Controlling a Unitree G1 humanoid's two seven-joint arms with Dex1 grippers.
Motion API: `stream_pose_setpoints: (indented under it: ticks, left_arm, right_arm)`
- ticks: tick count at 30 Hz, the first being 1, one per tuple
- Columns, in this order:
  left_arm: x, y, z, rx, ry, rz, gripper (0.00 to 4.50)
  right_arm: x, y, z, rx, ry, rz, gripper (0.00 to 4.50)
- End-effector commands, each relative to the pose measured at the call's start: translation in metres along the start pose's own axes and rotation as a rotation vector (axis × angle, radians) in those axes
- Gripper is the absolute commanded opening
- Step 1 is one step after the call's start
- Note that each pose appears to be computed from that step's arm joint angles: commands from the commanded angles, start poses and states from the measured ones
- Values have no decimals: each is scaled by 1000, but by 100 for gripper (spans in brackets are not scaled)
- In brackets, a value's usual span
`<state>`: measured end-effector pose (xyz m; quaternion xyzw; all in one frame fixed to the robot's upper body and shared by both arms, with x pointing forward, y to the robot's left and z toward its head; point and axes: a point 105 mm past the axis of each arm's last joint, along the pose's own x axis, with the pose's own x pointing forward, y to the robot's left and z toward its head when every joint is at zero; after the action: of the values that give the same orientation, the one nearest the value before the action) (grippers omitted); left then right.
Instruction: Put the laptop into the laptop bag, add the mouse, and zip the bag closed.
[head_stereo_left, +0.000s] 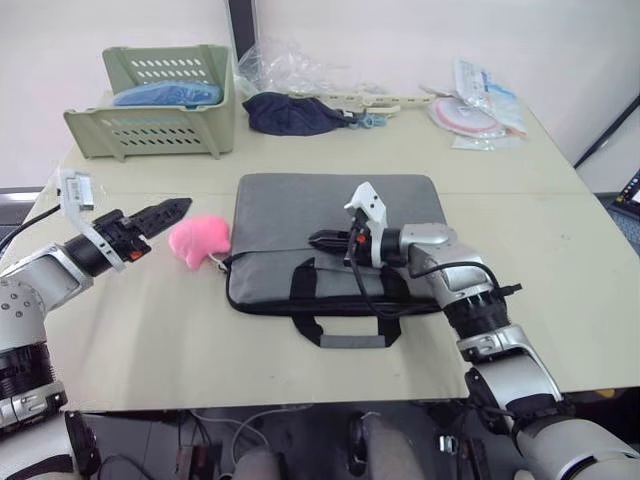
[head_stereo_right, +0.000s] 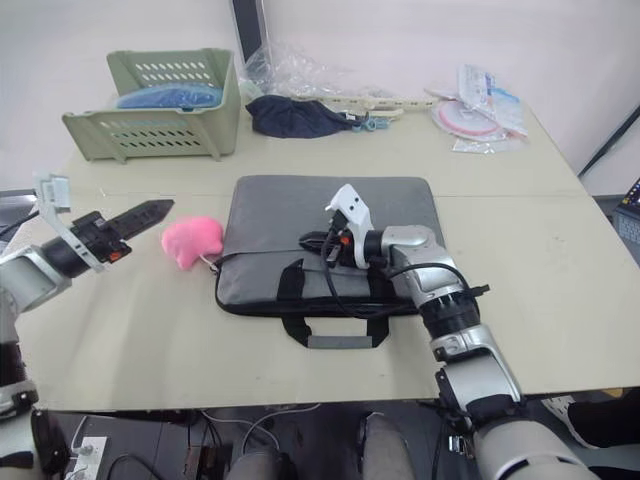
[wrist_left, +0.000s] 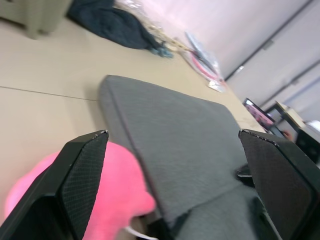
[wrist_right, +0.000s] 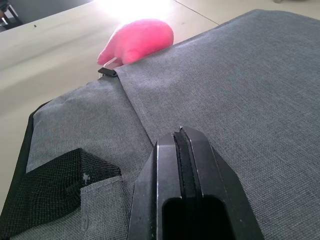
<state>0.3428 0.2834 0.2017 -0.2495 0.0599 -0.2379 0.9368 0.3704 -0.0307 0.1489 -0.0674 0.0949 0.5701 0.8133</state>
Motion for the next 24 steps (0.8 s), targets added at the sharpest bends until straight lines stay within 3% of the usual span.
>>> stream_pose_setpoints:
  ticks: [1,19,24]
  left_arm:
    - [-4,15,18,4,-91,64,450]
    - [6,52,-38,-163,-7,120,450]
    - [12,49,-49,-191,26,95,450]
  right_arm:
    - [-2,5,-53,146,136,2,10]
    - [-4,6,-49,157,108,-28,10]
    - [-5,6,-49,163,104,-36,10]
